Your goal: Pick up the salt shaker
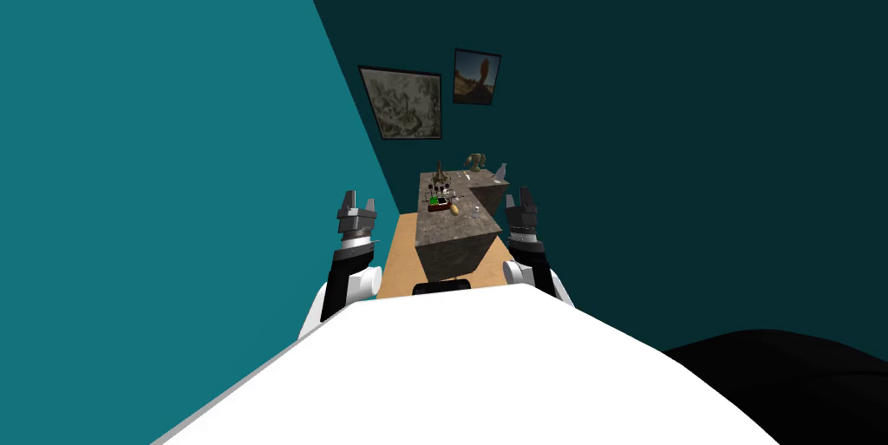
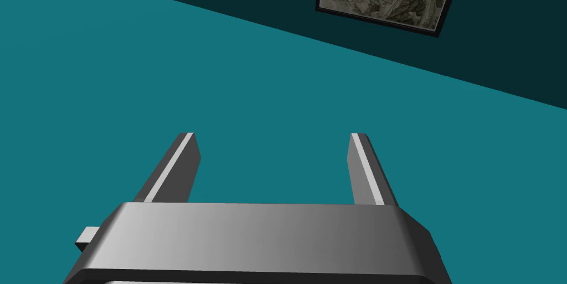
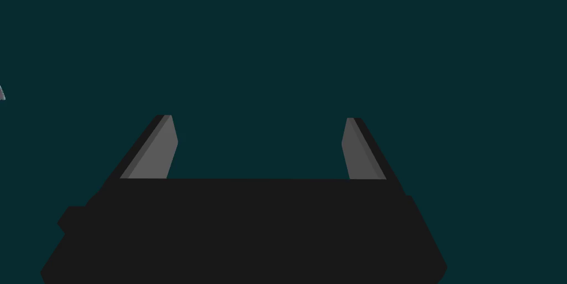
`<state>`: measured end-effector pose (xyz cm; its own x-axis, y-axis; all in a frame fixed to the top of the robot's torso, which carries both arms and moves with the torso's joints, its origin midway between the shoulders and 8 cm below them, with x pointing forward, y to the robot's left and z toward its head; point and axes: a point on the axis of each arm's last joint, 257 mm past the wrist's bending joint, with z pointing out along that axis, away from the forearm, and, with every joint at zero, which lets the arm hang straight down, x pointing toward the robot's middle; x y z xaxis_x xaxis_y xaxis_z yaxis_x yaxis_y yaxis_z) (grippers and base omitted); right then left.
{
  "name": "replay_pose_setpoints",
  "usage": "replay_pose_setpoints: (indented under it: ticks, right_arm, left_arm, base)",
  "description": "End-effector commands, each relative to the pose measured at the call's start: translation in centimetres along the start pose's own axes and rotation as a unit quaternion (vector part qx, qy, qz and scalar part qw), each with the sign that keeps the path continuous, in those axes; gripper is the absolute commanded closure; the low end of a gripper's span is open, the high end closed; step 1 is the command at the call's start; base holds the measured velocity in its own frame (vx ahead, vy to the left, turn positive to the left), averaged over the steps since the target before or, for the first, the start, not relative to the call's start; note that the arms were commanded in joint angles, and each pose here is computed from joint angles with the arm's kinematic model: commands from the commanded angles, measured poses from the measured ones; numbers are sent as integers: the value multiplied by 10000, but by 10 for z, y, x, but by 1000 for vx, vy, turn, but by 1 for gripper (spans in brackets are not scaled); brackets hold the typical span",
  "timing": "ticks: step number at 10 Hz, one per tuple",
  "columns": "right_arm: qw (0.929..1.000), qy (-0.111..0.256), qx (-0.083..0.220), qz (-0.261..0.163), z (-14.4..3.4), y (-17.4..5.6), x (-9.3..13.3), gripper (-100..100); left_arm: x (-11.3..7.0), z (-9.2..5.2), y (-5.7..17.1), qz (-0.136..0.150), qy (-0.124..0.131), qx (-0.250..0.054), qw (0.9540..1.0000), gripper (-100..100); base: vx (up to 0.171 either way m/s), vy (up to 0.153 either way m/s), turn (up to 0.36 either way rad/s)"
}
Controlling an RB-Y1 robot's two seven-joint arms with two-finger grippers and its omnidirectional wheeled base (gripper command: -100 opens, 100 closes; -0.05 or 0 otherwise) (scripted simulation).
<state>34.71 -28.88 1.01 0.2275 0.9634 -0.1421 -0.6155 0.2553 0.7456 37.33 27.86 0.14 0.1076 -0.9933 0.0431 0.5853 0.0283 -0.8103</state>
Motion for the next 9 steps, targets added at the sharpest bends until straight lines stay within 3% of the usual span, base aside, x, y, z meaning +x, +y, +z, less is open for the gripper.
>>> replay_pose_setpoints:
  ticks: [1,5,9]
  right_arm:
    - [9998,170,48,-107,0,-6,4,-100]
    - [9962,619,332,-517,-4,-40,14,-100]
    - [9866,988,768,-1049,-13,-91,17,-100]
  left_arm:
    - [0,0,0,0,0,0,10000,0]
    - [0,0,0,-1,0,0,10000,0]
    - [0,0,0,-1,0,0,10000,0]
  base:
    - [-5,14,13]
    - [-19,49,30]
    - [-36,71,50]
